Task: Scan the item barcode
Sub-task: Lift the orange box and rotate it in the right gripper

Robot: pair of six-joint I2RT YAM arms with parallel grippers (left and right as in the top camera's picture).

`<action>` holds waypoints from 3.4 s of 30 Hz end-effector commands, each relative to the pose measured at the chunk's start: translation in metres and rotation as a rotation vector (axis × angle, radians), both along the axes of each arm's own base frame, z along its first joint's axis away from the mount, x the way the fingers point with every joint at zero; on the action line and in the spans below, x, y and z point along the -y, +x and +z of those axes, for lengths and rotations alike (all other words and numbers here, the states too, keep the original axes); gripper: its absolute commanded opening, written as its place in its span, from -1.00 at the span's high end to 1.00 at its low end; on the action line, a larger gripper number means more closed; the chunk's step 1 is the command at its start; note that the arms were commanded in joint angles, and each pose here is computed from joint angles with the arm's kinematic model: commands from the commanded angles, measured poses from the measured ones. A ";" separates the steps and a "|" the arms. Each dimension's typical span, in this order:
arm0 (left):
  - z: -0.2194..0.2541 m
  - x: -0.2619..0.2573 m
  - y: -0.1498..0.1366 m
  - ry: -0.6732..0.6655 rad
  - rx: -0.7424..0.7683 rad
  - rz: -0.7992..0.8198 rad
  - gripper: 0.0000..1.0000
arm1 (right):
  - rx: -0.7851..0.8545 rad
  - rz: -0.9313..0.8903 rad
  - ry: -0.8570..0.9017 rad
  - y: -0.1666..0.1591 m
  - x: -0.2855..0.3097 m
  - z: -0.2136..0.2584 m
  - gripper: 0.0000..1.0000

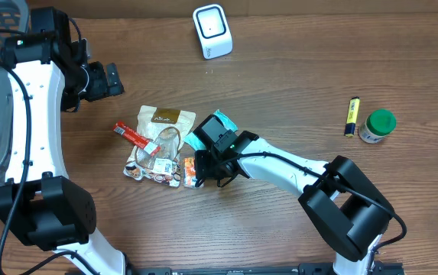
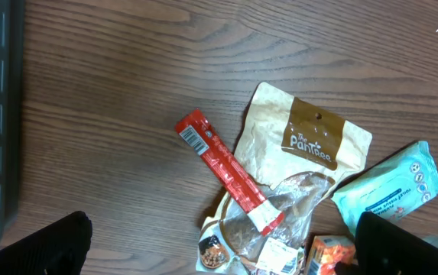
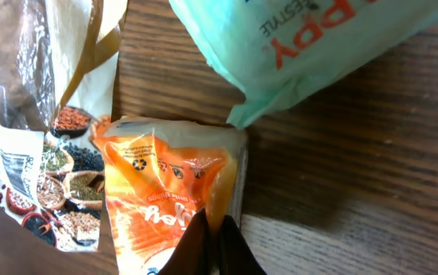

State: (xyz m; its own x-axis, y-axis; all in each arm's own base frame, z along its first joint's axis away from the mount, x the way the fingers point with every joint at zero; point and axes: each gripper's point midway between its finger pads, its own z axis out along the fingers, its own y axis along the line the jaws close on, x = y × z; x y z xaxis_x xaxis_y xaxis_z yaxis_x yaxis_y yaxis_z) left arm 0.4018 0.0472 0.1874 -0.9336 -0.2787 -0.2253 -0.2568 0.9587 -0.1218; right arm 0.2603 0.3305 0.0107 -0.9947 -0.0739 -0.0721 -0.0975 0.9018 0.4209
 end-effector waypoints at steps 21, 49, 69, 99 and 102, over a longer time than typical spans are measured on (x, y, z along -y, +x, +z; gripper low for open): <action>0.001 0.004 0.000 -0.003 0.006 -0.020 -0.99 | -0.202 0.405 1.072 -0.007 0.032 0.185 0.92; 0.001 0.004 0.000 -0.003 0.006 -0.020 -0.99 | 0.000 0.267 1.096 -0.023 0.122 0.201 0.93; 0.001 0.004 0.000 -0.003 0.005 -0.020 -1.00 | -0.001 0.268 1.098 -0.024 0.121 0.201 0.93; 0.001 0.004 0.000 -0.003 0.006 -0.020 -0.99 | -0.002 0.270 1.095 -0.024 0.121 0.201 0.93; 0.001 0.004 0.000 -0.003 0.006 -0.020 -0.99 | -0.001 0.271 1.095 -0.024 0.121 0.201 0.93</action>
State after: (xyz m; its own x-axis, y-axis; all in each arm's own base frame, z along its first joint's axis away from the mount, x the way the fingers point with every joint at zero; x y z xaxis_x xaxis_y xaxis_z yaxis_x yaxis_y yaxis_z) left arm 0.4019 0.0472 0.1874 -0.9335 -0.2787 -0.2257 -0.2568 0.9588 -0.1219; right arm 0.2380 0.2081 0.2021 -0.9649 -0.1990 -0.1713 -0.1788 0.0201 0.9837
